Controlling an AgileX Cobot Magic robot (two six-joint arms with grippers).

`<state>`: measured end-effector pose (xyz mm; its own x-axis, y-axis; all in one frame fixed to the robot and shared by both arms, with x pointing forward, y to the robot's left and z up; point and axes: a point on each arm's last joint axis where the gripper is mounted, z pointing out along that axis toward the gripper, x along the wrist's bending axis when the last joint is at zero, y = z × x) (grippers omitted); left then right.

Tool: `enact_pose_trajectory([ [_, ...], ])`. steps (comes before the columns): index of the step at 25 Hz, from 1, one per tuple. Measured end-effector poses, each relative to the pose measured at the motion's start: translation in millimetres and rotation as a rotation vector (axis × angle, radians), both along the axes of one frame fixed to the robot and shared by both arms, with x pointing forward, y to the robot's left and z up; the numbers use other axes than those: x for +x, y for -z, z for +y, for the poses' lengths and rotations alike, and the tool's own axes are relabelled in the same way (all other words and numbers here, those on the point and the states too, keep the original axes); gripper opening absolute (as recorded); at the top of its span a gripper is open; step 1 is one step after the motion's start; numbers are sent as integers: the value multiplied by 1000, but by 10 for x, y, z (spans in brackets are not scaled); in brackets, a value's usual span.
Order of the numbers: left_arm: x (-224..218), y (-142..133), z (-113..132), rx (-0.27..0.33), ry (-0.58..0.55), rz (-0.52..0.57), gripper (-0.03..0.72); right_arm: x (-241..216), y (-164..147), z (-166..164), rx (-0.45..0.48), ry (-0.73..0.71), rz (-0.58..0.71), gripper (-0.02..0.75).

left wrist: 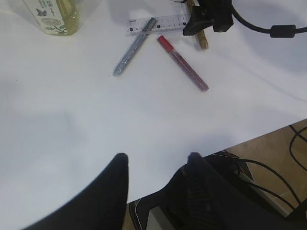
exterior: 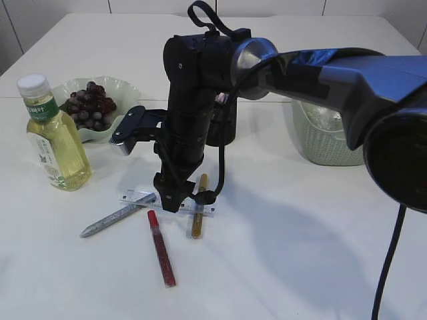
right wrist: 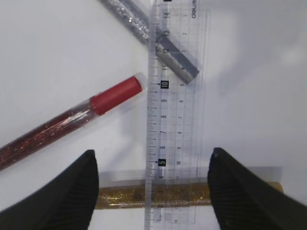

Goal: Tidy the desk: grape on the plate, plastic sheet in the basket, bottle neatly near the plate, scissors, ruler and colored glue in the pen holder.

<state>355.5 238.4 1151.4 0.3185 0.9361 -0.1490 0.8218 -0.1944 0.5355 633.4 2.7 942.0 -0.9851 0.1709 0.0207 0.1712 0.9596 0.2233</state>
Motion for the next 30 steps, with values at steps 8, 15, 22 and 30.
enact_pose_trajectory([
  [8, 2, 0, 4, 5, -1, -2, 300, 1, 11, 1, -1, 0, 2, 556],
  [15, 2, 0, 4, 5, -1, -2, 300, 1, 12, 0, -2, 3, 2, 556],
  [22, 2, 0, 4, 5, -1, -2, 300, 3, 14, -3, -5, 23, 5, 558],
  [30, 2, 0, 5, 5, -2, -3, 300, 35, 155, -24, -50, 24, 0, 587],
])
